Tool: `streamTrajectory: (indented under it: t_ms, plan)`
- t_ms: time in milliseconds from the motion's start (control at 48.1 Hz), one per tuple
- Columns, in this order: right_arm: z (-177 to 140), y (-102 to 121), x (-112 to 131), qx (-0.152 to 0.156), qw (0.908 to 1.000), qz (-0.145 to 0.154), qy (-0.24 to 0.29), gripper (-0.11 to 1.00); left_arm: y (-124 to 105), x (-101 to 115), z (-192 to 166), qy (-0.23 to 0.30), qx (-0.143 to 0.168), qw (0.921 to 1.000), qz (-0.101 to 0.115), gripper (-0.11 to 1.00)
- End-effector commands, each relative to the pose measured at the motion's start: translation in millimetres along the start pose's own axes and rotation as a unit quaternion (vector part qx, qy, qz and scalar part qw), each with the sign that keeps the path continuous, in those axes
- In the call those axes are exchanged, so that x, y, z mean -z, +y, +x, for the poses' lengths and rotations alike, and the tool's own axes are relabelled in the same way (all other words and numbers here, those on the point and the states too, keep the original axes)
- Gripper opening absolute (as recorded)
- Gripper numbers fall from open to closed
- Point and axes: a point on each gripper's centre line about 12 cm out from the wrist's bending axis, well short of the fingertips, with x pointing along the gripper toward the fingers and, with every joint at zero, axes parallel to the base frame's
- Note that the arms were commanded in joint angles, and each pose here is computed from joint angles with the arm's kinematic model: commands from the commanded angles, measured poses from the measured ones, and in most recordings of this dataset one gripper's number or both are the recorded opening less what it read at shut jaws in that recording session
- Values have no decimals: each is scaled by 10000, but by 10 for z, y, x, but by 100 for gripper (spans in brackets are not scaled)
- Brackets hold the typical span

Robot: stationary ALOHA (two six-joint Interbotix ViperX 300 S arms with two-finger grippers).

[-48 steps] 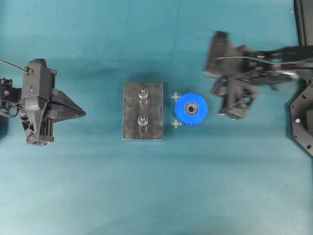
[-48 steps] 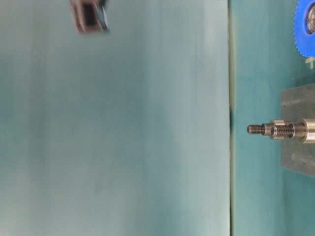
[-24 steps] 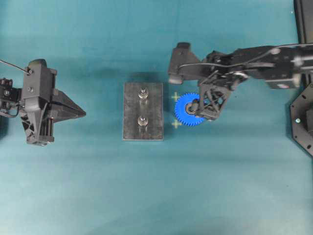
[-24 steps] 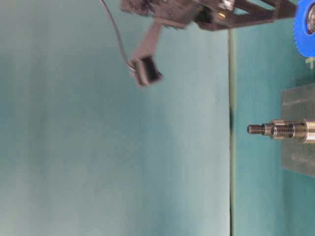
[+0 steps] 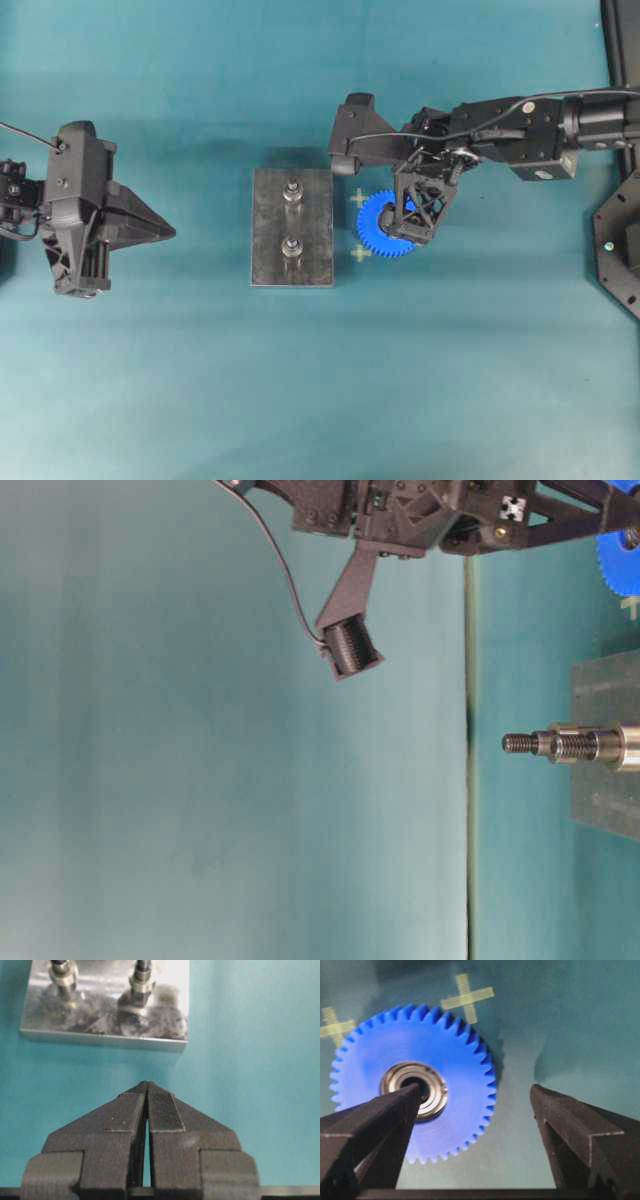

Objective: Fit the large gear onto the shaft.
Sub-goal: 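Lower the right gripper over the blue gear and grip its bearing hub, then lift the blue gear and carry it left over the upper shaft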

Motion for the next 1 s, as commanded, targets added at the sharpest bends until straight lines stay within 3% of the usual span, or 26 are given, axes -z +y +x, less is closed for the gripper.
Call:
streamTrajectory:
  t_ms: [0, 498, 582, 727, 976]
  plan:
    - [-50, -7, -85, 4, 9998, -11, -177, 93, -6, -80, -15, -138, 9, 9999, 23, 0]
    - [71, -11, -76, 8, 10000, 10, 76, 90, -4, -61, -10, -115, 8, 9999, 15, 0]
    - [70, -10, -67, 7, 9999, 9, 145, 81, -4, -61, -10, -115, 8, 9999, 15, 0]
    - [59, -9, -73, 5, 9998, 16, 214, 51, -3, -35, -11, -99, 7, 9999, 15, 0]
    - [-85, 3, -180, -15, 10000, 33, -8, 49, -4, -45, -8, -145, 12, 9999, 8, 0]
